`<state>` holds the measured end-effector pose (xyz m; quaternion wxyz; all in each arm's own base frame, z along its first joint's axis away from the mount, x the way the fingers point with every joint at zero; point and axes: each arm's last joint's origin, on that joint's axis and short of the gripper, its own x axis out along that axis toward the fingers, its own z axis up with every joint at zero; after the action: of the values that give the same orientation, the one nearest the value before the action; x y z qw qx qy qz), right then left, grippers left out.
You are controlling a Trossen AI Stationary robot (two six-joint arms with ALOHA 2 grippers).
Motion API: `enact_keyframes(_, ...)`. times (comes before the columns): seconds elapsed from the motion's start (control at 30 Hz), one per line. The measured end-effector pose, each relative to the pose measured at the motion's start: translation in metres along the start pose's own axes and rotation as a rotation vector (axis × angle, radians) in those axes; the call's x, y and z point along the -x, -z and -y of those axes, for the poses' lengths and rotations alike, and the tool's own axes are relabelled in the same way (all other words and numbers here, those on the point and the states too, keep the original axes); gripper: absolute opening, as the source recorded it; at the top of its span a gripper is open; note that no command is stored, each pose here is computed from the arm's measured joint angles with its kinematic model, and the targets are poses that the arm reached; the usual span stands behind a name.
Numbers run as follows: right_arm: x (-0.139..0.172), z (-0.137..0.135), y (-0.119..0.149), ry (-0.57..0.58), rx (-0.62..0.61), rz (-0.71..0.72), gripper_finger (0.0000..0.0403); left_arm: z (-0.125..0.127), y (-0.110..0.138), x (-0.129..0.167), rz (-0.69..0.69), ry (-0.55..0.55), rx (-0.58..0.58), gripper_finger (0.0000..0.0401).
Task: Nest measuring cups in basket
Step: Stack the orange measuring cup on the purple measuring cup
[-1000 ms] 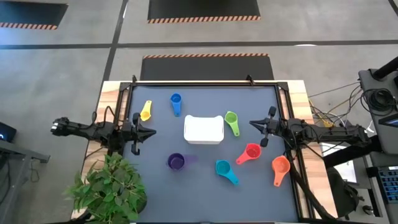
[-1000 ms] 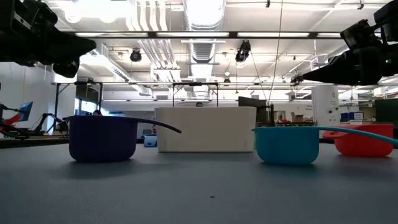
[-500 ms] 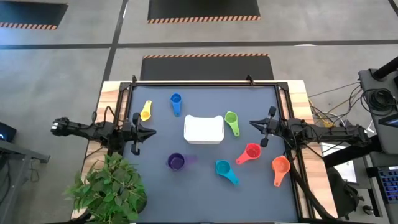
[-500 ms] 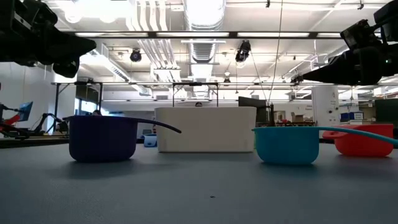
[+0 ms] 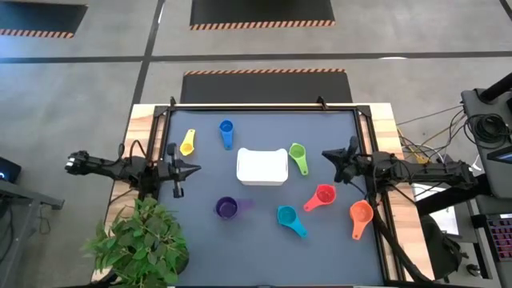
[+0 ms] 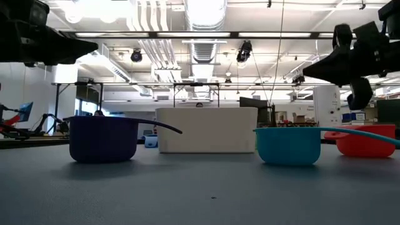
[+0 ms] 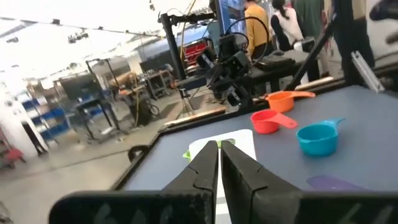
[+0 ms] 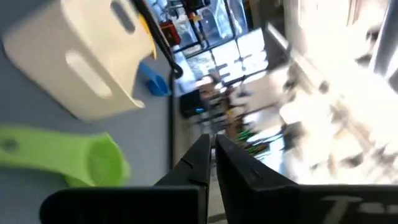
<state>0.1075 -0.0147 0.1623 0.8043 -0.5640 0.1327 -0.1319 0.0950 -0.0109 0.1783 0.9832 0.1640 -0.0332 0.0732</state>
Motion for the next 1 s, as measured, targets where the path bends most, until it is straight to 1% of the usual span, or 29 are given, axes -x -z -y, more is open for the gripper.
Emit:
enact_keyframes(0.07, 0.000, 0.000, 0.000, 0.001, 0.081, 0.000, 0.0013, 0.000, 0.000, 0.000, 0.000, 0.000, -0.008, 0.0000)
enact_keyframes(0.13, 0.000, 0.000, 0.000, 0.002, 0.091, 0.001, 0.0013, 0.000, 0.000, 0.000, 0.001, 0.001, 0.019, 0.0000)
enact_keyframes(0.2, 0.000, 0.000, 0.000, 0.004, 0.091, 0.003, 0.0013, -0.001, -0.002, 0.000, 0.018, -0.005, 0.073, 0.0000)
enact_keyframes(0.27, 0.000, 0.000, 0.000, 0.004, 0.091, 0.004, 0.0013, -0.003, -0.009, 0.000, 0.090, -0.026, 0.158, 0.0000)
enact_keyframes(0.37, 0.000, 0.000, 0.000, 0.004, 0.082, 0.005, 0.0013, -0.009, -0.021, 0.002, 0.219, -0.046, 0.357, 0.0000)
enact_keyframes(0.4, 0.000, 0.001, 0.000, 0.004, 0.031, 0.009, 0.0013, -0.010, -0.024, 0.003, 0.261, -0.048, 0.425, 0.0000)
enact_keyframes(0.43, 0.000, 0.001, -0.001, 0.002, -0.057, 0.019, 0.0013, -0.012, -0.027, 0.005, 0.299, -0.049, 0.481, 0.0000)
enact_keyframes(0.47, 0.000, 0.001, -0.001, 0.000, -0.164, 0.032, 0.0013, -0.013, -0.030, 0.005, 0.328, -0.051, 0.514, 0.0000)
enact_keyframes(0.63, 0.000, 0.004, -0.003, 0.001, -0.598, 0.080, 0.0013, -0.017, -0.037, 0.008, 0.409, -0.065, 0.537, 0.0000)
enact_keyframes(0.7, 0.000, 0.006, -0.004, 0.008, -0.796, 0.098, 0.0013, -0.018, -0.038, 0.009, 0.423, -0.068, 0.563, 0.0000)
enact_keyframes(0.73, 0.000, 0.008, -0.005, 0.022, -0.866, 0.114, 0.0013, -0.018, -0.038, 0.009, 0.432, -0.068, 0.582, 0.0000)
enact_keyframes(0.83, 0.002, 0.017, -0.008, 0.086, -1.006, 0.192, 0.0013, -0.019, -0.041, 0.010, 0.461, -0.073, 0.600, 0.0000)
enact_keyframes(1.0, 0.006, 0.035, -0.013, 0.209, -1.135, 0.352, 0.0013, -0.022, -0.041, 0.011, 0.462, -0.155, 0.619, 0.0000)
